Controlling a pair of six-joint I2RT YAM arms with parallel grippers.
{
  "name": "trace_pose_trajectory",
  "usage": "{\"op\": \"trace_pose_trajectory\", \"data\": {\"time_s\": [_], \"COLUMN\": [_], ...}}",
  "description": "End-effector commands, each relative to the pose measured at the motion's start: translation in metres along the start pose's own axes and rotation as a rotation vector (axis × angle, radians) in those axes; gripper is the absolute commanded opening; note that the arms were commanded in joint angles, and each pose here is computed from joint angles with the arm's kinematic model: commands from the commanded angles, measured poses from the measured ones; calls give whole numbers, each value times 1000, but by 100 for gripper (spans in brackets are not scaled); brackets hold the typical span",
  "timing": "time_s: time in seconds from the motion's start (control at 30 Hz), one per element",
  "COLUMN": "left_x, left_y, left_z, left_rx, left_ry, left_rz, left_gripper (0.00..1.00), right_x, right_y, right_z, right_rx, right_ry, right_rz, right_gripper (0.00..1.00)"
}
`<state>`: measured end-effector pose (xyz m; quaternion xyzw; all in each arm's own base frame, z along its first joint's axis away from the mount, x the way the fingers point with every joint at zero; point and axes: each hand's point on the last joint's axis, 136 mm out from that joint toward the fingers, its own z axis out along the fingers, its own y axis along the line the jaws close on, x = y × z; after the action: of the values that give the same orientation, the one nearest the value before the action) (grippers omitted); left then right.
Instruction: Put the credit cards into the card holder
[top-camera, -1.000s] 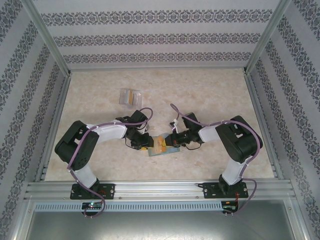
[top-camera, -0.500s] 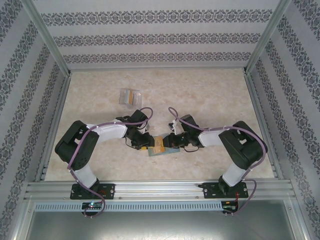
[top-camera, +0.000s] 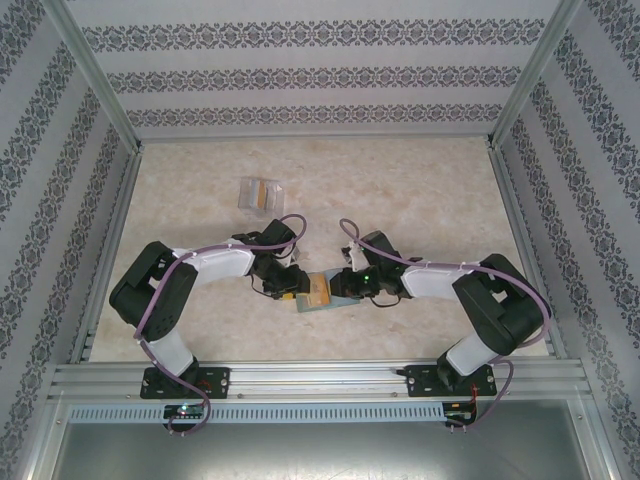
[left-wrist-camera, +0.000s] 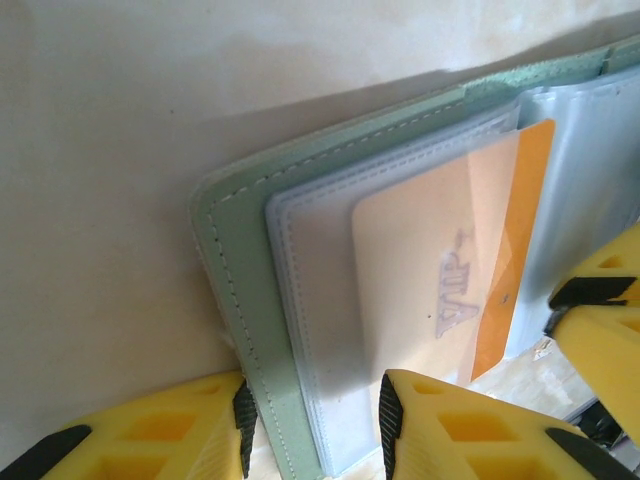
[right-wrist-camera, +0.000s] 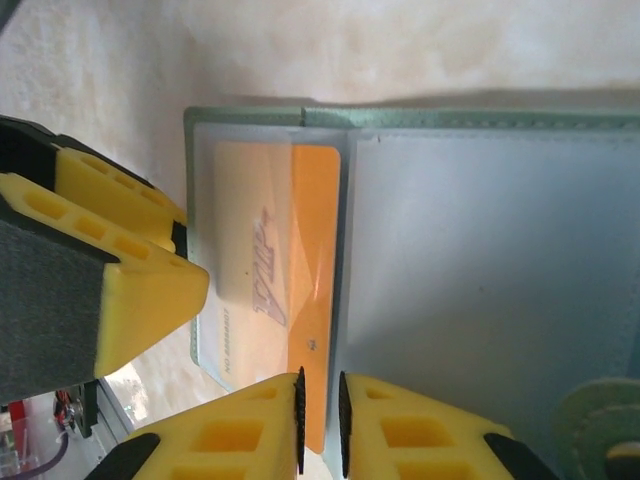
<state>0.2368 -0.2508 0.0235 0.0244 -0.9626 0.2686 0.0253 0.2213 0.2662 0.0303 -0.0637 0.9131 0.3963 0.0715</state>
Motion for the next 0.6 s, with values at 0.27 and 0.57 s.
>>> {"op": "trace_pose_trajectory", "data": {"time_s": [0.27,0.57], "left_x": [-16,-20], "left_y": [3,-2], "left_z": [0,1], "left_rx": [1,48], "left_ry": [-88,-129], "left_rz": [31,4], "left_gripper": [42,42], "right_x": [0,1], "right_y": [10,21], "right_z": [15,24], "right_rx": [37,23], "right_ry": [21,46], "right_rz": [-23,-49], "right_gripper": [11,3]}}
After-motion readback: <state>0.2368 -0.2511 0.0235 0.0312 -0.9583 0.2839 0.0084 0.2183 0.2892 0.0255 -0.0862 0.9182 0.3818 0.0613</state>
